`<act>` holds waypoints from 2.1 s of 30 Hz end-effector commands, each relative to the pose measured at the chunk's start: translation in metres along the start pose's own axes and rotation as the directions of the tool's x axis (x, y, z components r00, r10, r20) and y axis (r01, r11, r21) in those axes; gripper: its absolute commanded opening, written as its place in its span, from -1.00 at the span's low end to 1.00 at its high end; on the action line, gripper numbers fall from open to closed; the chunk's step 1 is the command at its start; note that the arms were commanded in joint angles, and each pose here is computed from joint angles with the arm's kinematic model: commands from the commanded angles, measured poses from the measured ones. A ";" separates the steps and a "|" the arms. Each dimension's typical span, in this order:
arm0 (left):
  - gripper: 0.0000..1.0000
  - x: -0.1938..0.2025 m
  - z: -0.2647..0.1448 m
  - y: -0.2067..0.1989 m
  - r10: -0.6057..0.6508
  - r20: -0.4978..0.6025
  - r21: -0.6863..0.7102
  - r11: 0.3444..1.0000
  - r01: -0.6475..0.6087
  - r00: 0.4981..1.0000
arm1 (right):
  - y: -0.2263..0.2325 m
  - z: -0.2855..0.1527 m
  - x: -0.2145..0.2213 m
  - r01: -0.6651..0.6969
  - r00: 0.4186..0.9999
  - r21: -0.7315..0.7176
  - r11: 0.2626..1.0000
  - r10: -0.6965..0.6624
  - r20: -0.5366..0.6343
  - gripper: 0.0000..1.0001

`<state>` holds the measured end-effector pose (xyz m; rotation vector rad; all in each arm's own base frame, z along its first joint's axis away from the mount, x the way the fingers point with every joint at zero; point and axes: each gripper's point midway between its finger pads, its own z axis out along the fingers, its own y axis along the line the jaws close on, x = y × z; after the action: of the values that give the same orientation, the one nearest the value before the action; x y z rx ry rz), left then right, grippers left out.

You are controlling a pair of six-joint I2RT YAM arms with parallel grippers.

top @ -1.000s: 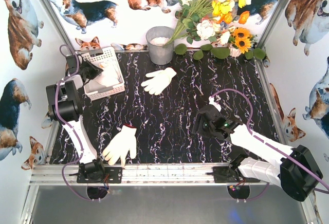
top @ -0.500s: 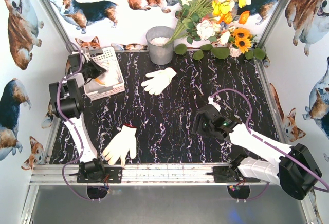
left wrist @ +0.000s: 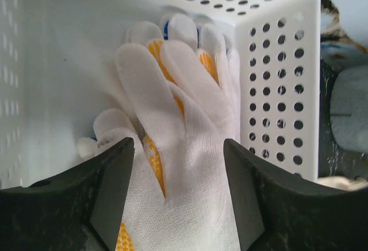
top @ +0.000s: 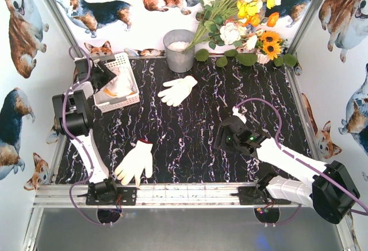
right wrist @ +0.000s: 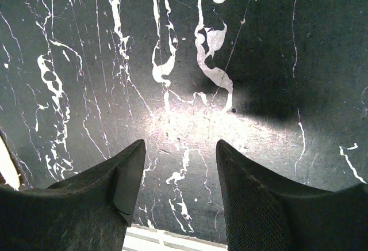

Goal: Put the gloves into the storage basket
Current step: Adjust the glove in the bin.

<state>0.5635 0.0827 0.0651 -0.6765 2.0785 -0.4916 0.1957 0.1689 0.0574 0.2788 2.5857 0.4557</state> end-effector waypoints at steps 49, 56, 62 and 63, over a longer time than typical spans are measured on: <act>-0.92 -0.027 0.035 -0.041 0.068 0.020 0.259 0.963 -0.071 0.997 | 0.024 -0.004 -0.022 -0.003 0.999 -0.055 0.998 0.005 0.040 0.08; -0.82 -0.025 0.045 -0.019 0.052 0.029 0.162 0.985 -0.056 0.998 | 0.023 -0.006 -0.023 0.000 0.999 -0.049 0.999 0.002 0.046 0.08; -0.47 -0.031 0.045 -0.002 0.030 0.065 0.057 0.998 -0.034 0.997 | 0.023 -0.007 -0.024 0.000 0.999 -0.049 0.999 0.002 0.050 0.08; -0.45 -0.034 0.043 -0.002 0.029 0.082 0.053 0.998 -0.033 0.996 | 0.023 -0.007 -0.024 -0.001 0.999 -0.048 0.999 0.003 0.050 0.08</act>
<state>0.6111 0.0813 0.0563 -0.5824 2.0290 -0.5908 0.1976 0.1738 0.0585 0.2688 2.6029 0.4632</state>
